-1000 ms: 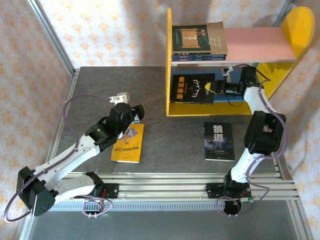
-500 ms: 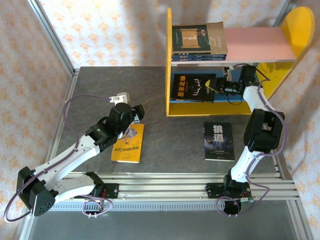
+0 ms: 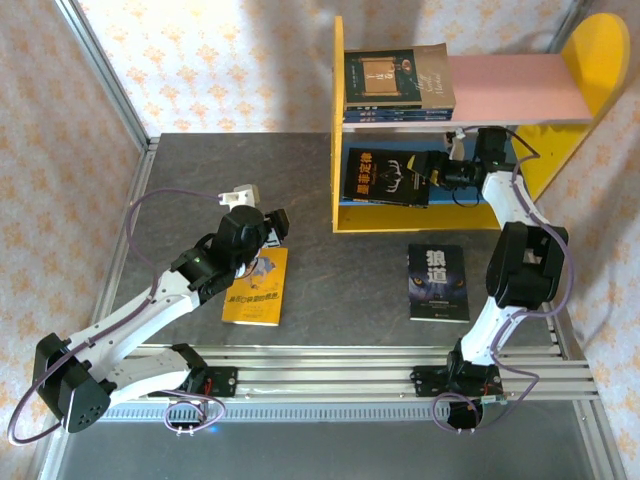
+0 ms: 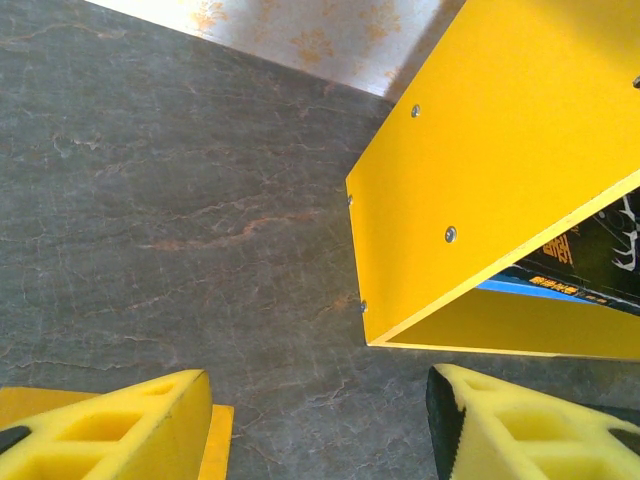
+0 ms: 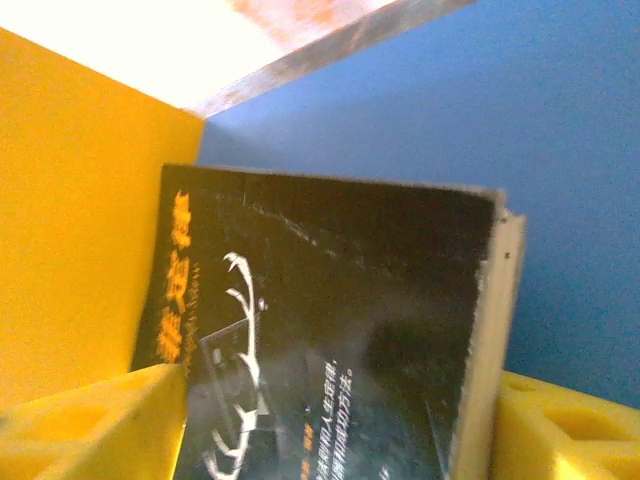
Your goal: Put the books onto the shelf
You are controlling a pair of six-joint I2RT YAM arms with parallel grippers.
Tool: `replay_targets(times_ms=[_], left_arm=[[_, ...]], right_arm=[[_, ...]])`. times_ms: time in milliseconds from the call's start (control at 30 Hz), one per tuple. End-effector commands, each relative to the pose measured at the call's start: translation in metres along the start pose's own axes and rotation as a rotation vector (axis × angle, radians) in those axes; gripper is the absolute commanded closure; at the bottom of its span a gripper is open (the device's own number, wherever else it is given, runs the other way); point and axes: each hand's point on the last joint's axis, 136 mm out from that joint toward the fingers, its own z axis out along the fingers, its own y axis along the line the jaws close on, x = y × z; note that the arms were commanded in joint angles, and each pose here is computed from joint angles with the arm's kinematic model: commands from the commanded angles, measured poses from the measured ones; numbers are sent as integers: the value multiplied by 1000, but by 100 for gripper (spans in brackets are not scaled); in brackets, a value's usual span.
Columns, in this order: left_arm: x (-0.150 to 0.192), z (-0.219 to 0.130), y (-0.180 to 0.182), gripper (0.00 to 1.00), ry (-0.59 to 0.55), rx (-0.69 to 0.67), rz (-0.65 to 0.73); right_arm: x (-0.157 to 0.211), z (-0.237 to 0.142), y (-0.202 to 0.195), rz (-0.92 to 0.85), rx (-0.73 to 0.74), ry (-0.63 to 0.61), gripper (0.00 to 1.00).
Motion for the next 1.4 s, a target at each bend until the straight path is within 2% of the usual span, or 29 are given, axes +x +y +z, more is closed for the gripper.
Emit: replay_targets(times_ms=[0, 167, 333, 467, 533, 967, 1200, 1367], left_arm=[[-6, -3, 2, 41, -21, 4, -9], [-4, -5, 4, 41, -18, 7, -12], [-4, -6, 5, 41, -19, 8, -13], [-1, -5, 6, 41, -11, 6, -9], [1, -5, 7, 41, -1, -1, -4], [5, -7, 11, 40, 19, -14, 9], [5, -5, 10, 40, 21, -15, 6], [3, -4, 4, 40, 28, 2, 7]], right_arm=[[-19, -19, -13, -23, 153, -108, 26], [-15, -26, -19, -13, 230, -118, 26], [-1, -27, -8, -47, 282, -112, 29], [9, -32, -13, -42, 394, -116, 38], [12, -35, -13, -26, 416, -133, 39], [32, -26, -10, -25, 437, -97, 43], [35, -18, -9, -17, 408, -72, 51], [33, -13, -7, -20, 393, -69, 53]])
